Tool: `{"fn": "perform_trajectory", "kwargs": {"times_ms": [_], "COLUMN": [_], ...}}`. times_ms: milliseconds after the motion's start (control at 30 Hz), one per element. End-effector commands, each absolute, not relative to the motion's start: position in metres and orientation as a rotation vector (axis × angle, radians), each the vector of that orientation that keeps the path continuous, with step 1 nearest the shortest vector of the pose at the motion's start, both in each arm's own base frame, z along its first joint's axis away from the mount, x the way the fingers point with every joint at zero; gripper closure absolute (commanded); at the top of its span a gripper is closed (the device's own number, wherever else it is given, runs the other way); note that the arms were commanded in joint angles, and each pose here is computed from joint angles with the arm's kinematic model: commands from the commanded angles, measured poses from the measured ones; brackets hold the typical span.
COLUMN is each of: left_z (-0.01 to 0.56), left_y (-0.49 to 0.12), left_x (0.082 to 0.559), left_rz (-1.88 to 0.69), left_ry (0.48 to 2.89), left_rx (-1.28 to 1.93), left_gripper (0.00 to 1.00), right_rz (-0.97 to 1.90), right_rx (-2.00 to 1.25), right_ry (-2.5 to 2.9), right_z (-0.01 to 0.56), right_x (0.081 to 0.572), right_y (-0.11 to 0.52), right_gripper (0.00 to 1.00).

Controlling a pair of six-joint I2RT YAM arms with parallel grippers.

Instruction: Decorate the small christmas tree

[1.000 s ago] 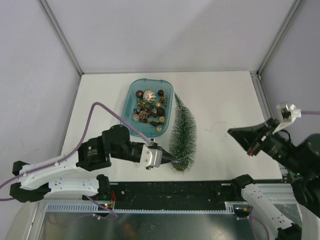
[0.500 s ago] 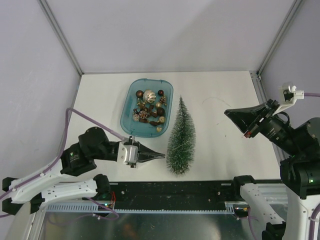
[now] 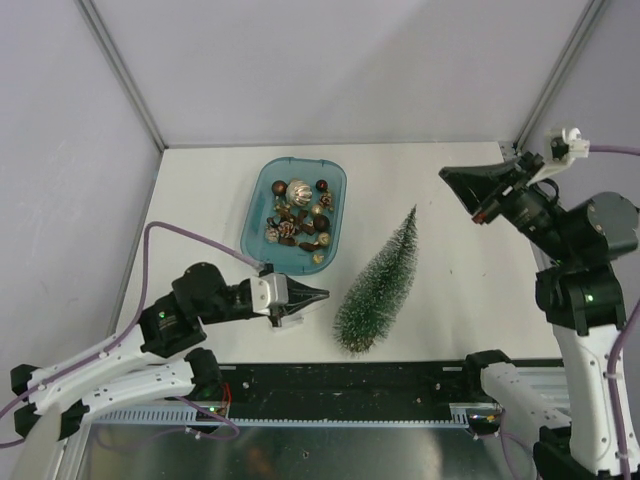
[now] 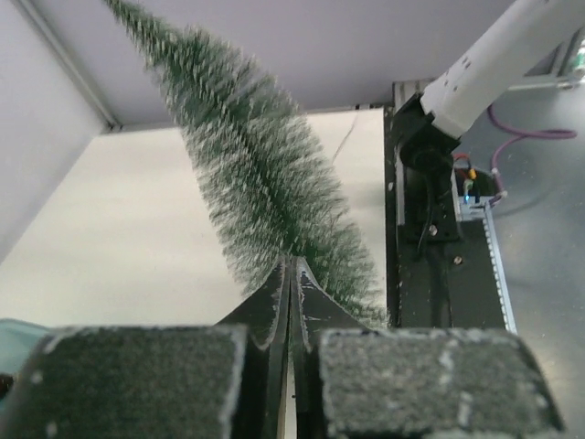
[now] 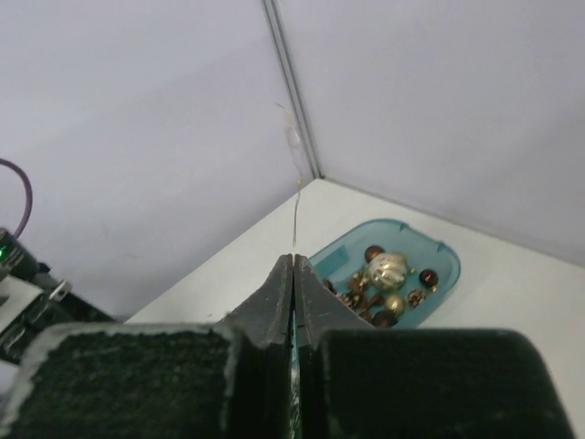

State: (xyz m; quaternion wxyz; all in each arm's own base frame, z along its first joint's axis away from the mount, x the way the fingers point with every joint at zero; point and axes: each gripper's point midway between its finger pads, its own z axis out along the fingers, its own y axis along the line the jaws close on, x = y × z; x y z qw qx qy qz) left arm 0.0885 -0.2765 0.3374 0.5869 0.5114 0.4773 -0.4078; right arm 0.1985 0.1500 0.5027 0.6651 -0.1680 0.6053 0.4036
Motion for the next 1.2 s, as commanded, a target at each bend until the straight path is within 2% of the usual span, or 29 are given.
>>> {"fn": "perform_trajectory", "kwargs": {"times_ms": [0,333,633,700,800,867,967,1167], "left_z": [0.325,0.313,0.323,0.328,0.338,0.346,0.358,0.384], "left_y": [-0.280,-0.284,-0.287,-0.288,-0.291,-0.291,-0.289,-0.291], "left_x": [0.105,0.124,0.122,0.119,0.118,0.123,0.139,0.150], "left_rz": [-0.920,-0.837,-0.838,-0.847,-0.870,-0.880,-0.896,-1.040], "left_ry": [1.183,1.196,1.131,1.108,1.101,1.125,1.194,1.295], "left_rx": [1.118,1.085,1.105,1.113,1.101,1.050,0.911,0.690], "left_gripper": [1.00,1.00,0.99,0.86,0.34,0.17,0.03,0.00], "right_rz": [0.763,0.691,0.716,0.731,0.753,0.764,0.773,0.779], "right_rx": [-0.404,-0.465,-0.484,-0.488,-0.495,-0.498,-0.503,-0.512], "right_ry": [1.191,1.174,1.212,1.218,1.228,1.232,1.236,1.254], "right_z": [0.536,0.518,0.489,0.484,0.476,0.473,0.468,0.458], "right_x": [0.227,0.292,0.340,0.347,0.355,0.358,0.361,0.366], "right_y": [0.153,0.196,0.221,0.226,0.234,0.237,0.242,0.250], "right_gripper": [1.00,1.00,1.00,1.00,1.00,1.00,1.00,1.00]}}
